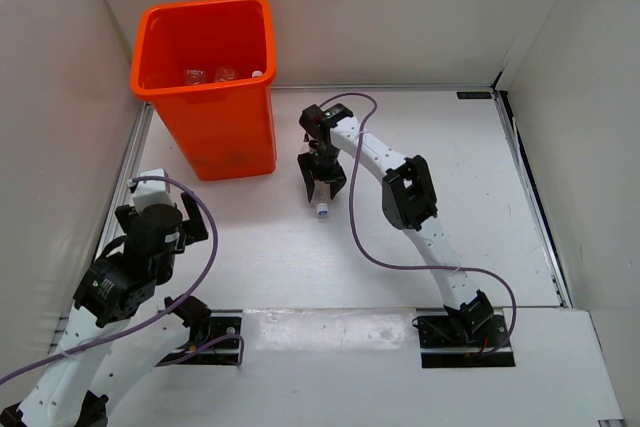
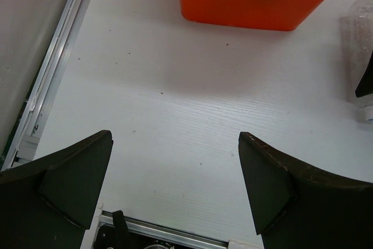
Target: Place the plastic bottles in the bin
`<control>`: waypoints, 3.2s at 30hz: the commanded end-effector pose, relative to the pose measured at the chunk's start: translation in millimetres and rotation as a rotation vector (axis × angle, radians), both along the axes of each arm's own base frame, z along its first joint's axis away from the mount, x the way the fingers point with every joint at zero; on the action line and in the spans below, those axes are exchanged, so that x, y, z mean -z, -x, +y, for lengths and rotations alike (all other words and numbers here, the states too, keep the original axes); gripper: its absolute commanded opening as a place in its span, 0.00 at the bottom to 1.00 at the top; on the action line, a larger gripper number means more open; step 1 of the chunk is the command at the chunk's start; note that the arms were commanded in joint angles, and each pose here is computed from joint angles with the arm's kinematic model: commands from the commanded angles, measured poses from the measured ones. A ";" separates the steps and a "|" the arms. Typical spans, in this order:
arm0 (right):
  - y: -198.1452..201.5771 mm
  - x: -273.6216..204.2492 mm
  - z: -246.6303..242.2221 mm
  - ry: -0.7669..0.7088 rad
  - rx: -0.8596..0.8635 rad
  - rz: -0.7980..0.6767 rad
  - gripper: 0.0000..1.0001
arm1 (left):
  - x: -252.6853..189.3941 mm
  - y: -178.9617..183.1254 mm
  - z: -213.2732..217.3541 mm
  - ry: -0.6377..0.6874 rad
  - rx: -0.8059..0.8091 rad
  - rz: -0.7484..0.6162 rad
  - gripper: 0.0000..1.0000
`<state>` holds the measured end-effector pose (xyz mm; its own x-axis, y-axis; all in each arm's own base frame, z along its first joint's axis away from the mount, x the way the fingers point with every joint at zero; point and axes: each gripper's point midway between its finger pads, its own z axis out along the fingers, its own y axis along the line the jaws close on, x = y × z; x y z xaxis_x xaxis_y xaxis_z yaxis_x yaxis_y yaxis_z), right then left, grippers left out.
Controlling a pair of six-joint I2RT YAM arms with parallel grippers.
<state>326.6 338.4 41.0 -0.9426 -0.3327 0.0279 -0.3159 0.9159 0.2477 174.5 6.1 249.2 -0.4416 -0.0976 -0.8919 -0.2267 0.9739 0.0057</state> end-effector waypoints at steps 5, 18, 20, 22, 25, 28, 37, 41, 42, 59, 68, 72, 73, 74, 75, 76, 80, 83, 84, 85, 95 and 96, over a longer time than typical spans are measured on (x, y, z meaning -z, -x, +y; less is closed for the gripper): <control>11.0 -3.6 -11.1 0.000 -0.017 0.025 0.22 | 1.1 -0.4 1.9 -0.010 -0.007 -0.006 1.00; 16.7 -54.6 -57.1 0.010 0.031 -0.148 0.00 | 2.1 -0.4 1.8 -0.013 -0.005 -0.002 1.00; 16.4 -71.5 -61.6 0.002 0.040 -0.199 0.00 | 1.4 0.0 2.7 -0.013 -0.010 -0.004 1.00; 12.6 -87.0 -66.1 -0.008 0.056 -0.251 0.00 | 1.3 -0.2 2.2 -0.009 -0.010 -0.006 1.00; 9.5 -128.7 -66.4 -0.064 0.071 -0.361 0.00 | 0.8 -0.6 1.8 -0.010 -0.007 -0.006 1.00; 1.2 -172.9 -71.3 -0.071 0.104 -0.519 0.00 | 2.3 -0.9 1.1 -0.013 -0.004 0.000 1.00; -26.2 -348.7 -55.8 -0.350 0.226 -1.030 0.00 | 1.8 -0.7 0.9 -0.008 -0.004 -0.002 1.00; -26.0 -391.6 -31.8 -0.401 0.188 -1.175 0.00 | 2.5 -1.5 0.2 -0.008 -0.002 -0.001 1.00; -31.5 -406.7 -31.8 -0.402 0.201 -1.240 0.00 | 3.0 -1.8 -0.5 -0.010 0.001 0.002 1.00; -58.0 -500.9 73.9 -0.544 0.207 -1.745 0.00 | 2.8 -4.3 -7.5 -0.005 0.040 0.008 1.00; -97.1 -478.0 104.8 -0.640 0.213 -1.761 0.00 | 5.5 -11.6 -14.0 -0.030 0.067 0.029 1.00; -108.9 -455.6 120.6 -0.652 0.179 -1.732 0.00 | 7.1 -14.0 -16.9 -0.042 0.079 0.048 1.00; -110.5 -451.9 121.5 -0.648 0.178 -1.724 0.00 | 7.2 -14.2 -17.0 -0.042 0.079 0.051 1.00; -113.2 -446.6 124.8 -0.659 0.159 -1.710 0.00 | 6.4 -14.0 -17.2 -0.042 0.081 0.048 1.00; -116.1 -439.0 125.0 -0.657 0.156 -1.682 0.00 | 6.8 -14.4 -16.8 -0.043 0.078 0.049 1.00; -117.7 -435.4 126.0 -0.656 0.142 -1.675 0.06 | 8.0 -14.0 -16.8 -0.045 0.080 0.052 1.00; -113.9 -427.1 135.8 -0.678 0.142 -1.642 0.39 | 6.7 -12.1 -15.4 -0.037 0.077 0.040 1.00; -114.8 -419.8 140.7 -0.667 0.138 -1.640 0.57 | 4.8 -11.2 -14.5 -0.032 0.077 0.029 1.00; -113.4 -414.6 144.1 -0.675 0.133 -1.617 0.66 | 6.3 -11.4 -14.7 -0.035 0.076 0.035 1.00; -114.9 -410.3 143.6 -0.669 0.136 -1.603 0.71 | 6.5 -10.8 -14.6 -0.036 0.078 0.037 1.00; -117.7 -406.8 133.1 -0.672 0.185 -1.545 0.90 | 7.7 -10.6 -14.3 -0.036 0.074 0.042 1.00; -118.4 -403.9 134.0 -0.669 0.183 -1.541 0.90 | 7.5 -10.0 -13.9 -0.038 0.075 0.042 1.00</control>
<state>445.9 481.8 422.4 0.0040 0.1425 -0.9898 -0.5304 0.8394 0.1187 185.1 -7.1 242.5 -0.4831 -0.0330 -0.8750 -0.1585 0.9861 0.0504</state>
